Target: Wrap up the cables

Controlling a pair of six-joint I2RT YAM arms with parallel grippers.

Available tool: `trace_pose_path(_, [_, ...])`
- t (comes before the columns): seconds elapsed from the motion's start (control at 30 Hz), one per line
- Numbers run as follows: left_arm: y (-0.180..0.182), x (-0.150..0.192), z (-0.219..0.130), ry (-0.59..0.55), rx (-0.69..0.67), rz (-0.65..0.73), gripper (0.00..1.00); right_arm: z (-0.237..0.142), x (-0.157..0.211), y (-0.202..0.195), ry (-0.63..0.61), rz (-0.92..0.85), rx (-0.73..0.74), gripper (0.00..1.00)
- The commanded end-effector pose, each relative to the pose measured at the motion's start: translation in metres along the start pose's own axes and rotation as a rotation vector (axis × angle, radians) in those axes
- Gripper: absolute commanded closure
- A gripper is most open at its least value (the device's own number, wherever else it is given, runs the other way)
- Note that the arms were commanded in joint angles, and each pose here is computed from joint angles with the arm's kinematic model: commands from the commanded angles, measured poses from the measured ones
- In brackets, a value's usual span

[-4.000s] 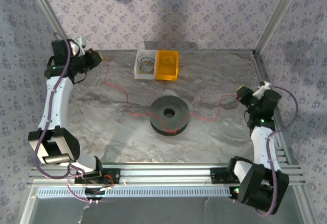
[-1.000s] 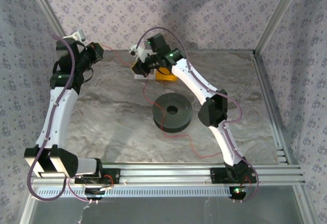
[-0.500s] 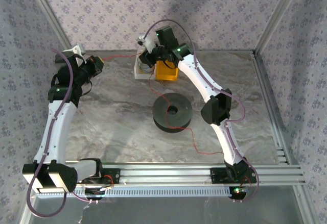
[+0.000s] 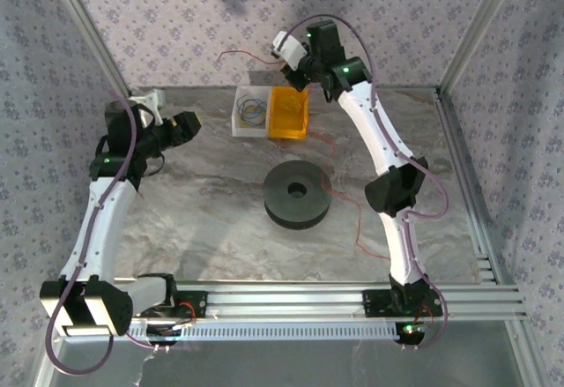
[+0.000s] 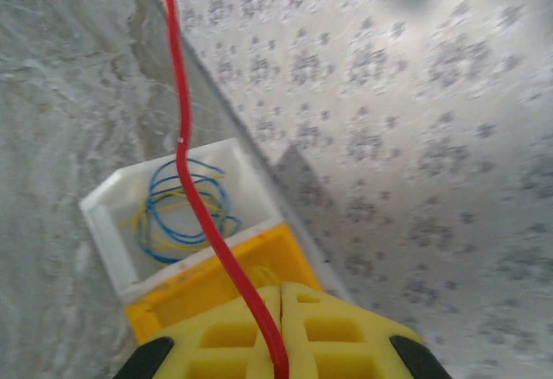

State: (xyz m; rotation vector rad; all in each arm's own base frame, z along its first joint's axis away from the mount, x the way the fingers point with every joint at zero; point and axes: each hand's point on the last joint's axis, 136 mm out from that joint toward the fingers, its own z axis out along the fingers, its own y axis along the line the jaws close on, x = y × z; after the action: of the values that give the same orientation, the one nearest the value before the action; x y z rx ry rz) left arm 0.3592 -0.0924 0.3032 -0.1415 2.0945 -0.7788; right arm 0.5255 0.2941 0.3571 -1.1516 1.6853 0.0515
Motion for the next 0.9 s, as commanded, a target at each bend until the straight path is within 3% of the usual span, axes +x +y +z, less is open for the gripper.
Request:
trace_pose_path(0.0, [-0.010, 0.032, 0.022, 0.110, 0.062, 0.038, 0.36, -0.023, -0.026, -0.014, -0.047, -0.183, 0.086, 1.00])
trace_pose_path(0.37, [-0.028, 0.134, 0.124, 0.397, 0.159, 0.012, 0.45, -0.021, -0.075, -0.003, -0.216, -0.446, 0.154, 1.00])
trace_pose_path(0.87, [-0.043, 0.230, 0.183, 0.692, 0.315, -0.060, 0.47, -0.023, -0.071, 0.005, -0.199, -0.431, 0.143, 1.00])
